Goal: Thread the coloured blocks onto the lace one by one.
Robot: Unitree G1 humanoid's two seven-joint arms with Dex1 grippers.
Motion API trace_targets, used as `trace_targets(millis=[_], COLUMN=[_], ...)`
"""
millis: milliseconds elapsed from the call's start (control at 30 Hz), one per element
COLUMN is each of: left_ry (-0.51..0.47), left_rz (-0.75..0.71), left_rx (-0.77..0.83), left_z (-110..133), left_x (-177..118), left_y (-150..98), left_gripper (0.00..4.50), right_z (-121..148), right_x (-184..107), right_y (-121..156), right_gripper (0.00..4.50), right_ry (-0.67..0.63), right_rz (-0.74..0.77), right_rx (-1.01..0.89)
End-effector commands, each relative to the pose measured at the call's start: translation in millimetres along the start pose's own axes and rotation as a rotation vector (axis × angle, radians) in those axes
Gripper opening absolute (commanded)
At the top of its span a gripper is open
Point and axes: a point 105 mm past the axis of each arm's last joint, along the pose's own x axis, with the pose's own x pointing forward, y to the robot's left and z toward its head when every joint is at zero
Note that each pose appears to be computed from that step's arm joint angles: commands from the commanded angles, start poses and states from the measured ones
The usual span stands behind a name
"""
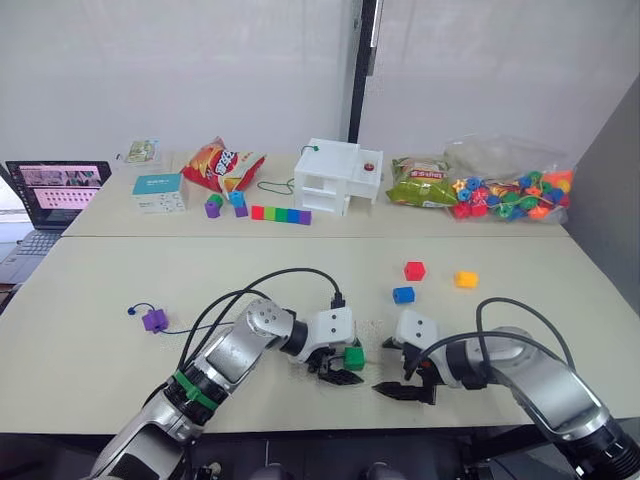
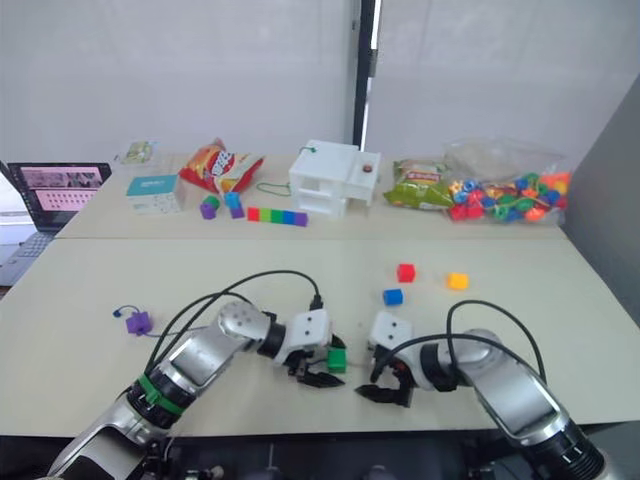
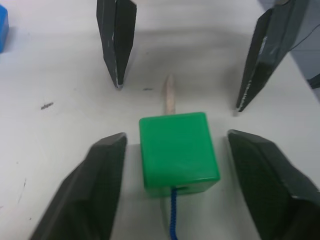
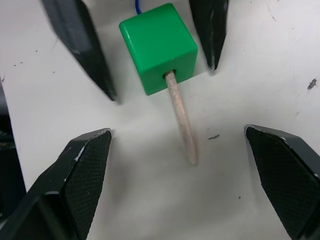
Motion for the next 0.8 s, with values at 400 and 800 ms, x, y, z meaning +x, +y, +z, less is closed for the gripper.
trace_targets(millis=[400, 800], left_ry=[0.025, 0.057], left_rz=[-0.088, -0.060], left_rx=[0.082, 0.071], left_z=[1, -11], left_x=[-2, -17], left_y=[-9, -8], left_gripper=[1.20, 1.20], right_z=[1, 3], right_x=[5, 2], right_y=[3, 7], right_gripper=[2.38, 0.00], right_ry=[-0.003, -0.030], right_rz=[-0.005, 0.038], right_rx=[-0.041, -0.080])
